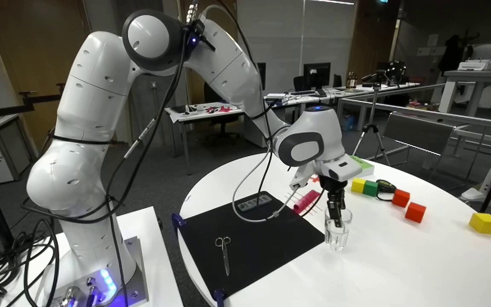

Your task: Remove the scissors from the cup, then move the cup to the right

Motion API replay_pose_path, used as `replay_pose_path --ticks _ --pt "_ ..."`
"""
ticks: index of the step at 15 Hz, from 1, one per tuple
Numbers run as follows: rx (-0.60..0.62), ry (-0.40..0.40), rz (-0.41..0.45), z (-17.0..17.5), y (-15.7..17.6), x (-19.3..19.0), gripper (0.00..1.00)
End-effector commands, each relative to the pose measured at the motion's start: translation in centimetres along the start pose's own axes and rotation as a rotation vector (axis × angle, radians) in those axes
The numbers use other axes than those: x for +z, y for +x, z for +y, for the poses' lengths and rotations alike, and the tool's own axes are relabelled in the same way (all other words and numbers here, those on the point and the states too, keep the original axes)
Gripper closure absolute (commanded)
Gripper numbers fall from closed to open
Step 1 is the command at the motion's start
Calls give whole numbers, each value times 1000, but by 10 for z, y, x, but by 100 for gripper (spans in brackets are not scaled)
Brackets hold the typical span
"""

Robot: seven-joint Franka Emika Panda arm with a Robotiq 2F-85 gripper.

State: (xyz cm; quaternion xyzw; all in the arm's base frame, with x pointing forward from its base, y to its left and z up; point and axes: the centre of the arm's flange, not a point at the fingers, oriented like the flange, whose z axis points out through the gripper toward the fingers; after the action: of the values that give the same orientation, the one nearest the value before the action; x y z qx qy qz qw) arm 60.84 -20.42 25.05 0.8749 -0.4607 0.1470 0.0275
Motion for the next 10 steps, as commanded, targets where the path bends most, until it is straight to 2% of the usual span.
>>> replay_pose_path --ticks 1,7,8,10 --pt "-17 -13 25 1 14 5 39" --pt "-21 -23 12 -1 6 14 39" --pt "-22 -23 12 -2 6 14 3" --pt "-24 -18 14 -2 7 13 0"
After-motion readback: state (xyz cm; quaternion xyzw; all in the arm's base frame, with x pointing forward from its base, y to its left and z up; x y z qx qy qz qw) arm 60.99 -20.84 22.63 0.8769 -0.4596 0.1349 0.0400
